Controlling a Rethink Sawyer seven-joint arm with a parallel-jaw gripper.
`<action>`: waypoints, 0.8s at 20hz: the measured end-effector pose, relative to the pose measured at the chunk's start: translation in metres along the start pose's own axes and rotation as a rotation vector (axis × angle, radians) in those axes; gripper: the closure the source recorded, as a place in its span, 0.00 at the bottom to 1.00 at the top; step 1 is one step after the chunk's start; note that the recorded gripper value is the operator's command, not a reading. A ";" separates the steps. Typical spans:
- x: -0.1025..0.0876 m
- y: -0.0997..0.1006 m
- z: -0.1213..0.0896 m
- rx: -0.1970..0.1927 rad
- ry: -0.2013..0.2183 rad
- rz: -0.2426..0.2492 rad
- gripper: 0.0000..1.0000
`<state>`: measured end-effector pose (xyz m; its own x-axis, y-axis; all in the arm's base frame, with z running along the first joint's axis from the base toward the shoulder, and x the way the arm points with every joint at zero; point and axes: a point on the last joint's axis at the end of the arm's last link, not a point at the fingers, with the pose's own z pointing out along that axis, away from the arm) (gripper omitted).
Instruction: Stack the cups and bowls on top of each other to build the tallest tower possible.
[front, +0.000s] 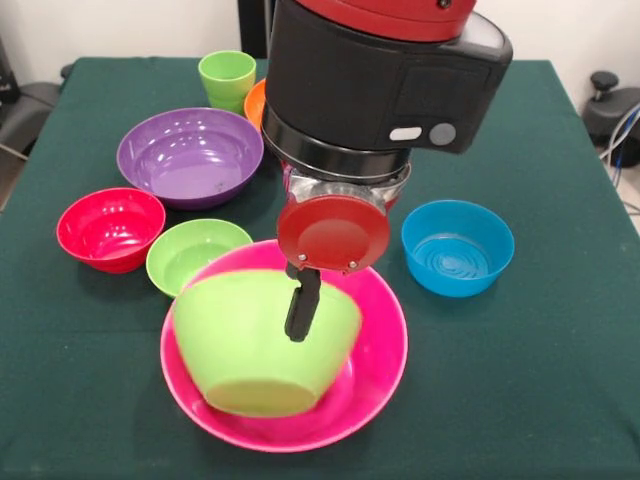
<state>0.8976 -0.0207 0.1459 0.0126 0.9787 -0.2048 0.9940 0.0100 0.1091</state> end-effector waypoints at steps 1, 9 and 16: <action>0.000 0.000 0.000 -0.001 0.000 -0.005 0.00; -0.004 0.000 -0.002 0.000 -0.010 -0.031 0.00; -0.006 0.000 -0.001 0.001 -0.011 -0.029 0.00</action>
<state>0.8975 -0.0265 0.1485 -0.0153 0.9757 -0.2185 0.9940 0.0386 0.1024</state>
